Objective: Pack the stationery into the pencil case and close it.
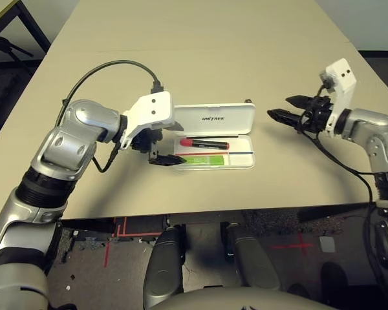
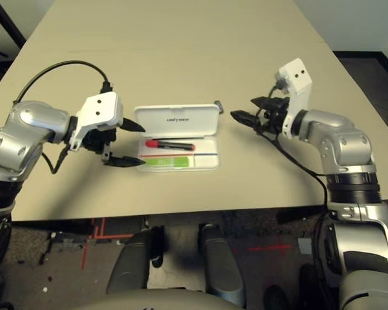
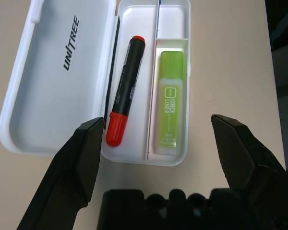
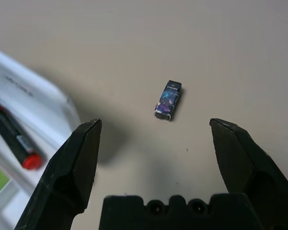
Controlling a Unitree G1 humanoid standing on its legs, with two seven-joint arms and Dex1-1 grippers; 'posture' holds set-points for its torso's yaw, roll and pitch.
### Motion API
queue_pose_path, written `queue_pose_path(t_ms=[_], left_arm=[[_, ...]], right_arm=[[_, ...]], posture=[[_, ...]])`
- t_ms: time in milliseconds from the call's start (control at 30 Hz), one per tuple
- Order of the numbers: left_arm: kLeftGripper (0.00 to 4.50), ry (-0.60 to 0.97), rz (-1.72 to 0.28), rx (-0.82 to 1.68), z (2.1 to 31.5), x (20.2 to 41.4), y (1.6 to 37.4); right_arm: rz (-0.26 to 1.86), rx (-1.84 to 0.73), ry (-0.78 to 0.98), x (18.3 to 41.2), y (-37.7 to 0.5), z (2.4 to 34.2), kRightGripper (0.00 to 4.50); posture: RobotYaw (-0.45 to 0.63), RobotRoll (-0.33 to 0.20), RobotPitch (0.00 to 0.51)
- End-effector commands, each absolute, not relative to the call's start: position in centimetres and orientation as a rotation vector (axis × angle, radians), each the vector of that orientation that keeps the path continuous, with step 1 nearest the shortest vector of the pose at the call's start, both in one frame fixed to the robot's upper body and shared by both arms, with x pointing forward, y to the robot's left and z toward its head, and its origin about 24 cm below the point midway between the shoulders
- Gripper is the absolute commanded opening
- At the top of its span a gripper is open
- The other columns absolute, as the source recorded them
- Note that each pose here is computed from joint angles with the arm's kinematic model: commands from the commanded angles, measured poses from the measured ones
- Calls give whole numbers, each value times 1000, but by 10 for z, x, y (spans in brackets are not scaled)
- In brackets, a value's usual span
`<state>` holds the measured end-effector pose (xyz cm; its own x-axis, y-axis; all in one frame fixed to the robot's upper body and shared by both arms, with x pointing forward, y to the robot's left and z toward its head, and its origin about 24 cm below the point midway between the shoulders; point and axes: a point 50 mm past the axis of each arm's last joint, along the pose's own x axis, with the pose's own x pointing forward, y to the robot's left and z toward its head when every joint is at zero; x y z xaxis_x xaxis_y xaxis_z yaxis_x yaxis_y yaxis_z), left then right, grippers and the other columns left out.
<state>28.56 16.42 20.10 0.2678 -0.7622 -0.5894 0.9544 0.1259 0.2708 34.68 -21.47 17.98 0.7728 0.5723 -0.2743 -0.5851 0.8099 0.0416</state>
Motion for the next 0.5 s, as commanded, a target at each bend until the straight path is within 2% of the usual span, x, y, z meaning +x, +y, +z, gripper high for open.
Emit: queue_pose_path(t_ms=[33,200,500], left_arm=[[4479,338,-1297,675,201,279,165],[4479,333,-1293,662,200,276,166],[4479,330,-1278,641,199,273,168]], right_arm=[[568,-41,350,357,-211,173,4500],[520,-65,387,370,-197,166,4500],[491,-97,398,381,-185,156,4500]], posture=[[-13,0,214],[-3,0,221],[12,0,240]])
